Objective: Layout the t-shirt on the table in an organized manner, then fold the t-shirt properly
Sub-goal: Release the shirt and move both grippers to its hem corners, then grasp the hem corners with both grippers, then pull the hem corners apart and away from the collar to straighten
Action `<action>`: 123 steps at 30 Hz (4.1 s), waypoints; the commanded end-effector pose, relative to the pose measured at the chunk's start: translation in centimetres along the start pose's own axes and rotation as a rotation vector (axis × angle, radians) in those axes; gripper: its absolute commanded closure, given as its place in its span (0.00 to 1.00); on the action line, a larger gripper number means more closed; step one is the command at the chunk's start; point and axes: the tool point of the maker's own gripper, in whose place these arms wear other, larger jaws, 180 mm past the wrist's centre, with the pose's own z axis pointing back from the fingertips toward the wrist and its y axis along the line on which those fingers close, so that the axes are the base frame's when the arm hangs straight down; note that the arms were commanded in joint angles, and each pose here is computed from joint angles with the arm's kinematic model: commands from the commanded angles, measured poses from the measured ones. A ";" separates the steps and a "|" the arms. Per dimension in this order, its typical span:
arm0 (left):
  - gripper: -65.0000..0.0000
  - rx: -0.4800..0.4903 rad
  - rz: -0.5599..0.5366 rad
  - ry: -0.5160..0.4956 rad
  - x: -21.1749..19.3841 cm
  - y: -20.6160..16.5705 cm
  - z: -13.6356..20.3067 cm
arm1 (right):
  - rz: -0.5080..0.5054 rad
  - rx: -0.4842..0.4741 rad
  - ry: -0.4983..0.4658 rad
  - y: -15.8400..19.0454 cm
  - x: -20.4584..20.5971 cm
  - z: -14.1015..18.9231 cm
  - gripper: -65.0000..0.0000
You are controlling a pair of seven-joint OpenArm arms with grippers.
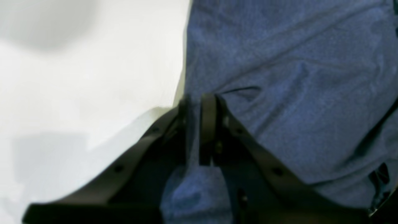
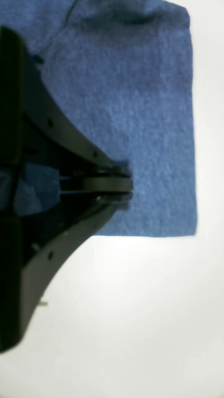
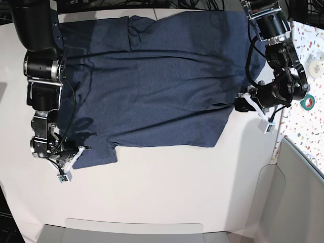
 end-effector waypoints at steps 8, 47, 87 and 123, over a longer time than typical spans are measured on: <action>0.91 0.025 -0.082 -0.059 1.0 -0.9 2.1 | 0.026 -0.230 -0.174 -5.3 8.8 3.2 1.00; 0.67 -0.157 0.403 -0.088 2.6 2.7 -6.0 | 0.034 0.307 0.073 12.8 -9.9 7.9 1.00; 0.76 -0.566 0.326 -0.104 9.2 -9.6 -7.1 | 0.031 0.317 0.104 13.2 -11.6 7.8 1.00; 0.90 -0.385 0.363 -0.520 18.0 -3.8 -6.8 | 0.145 0.264 0.175 13.8 -13.6 7.2 1.00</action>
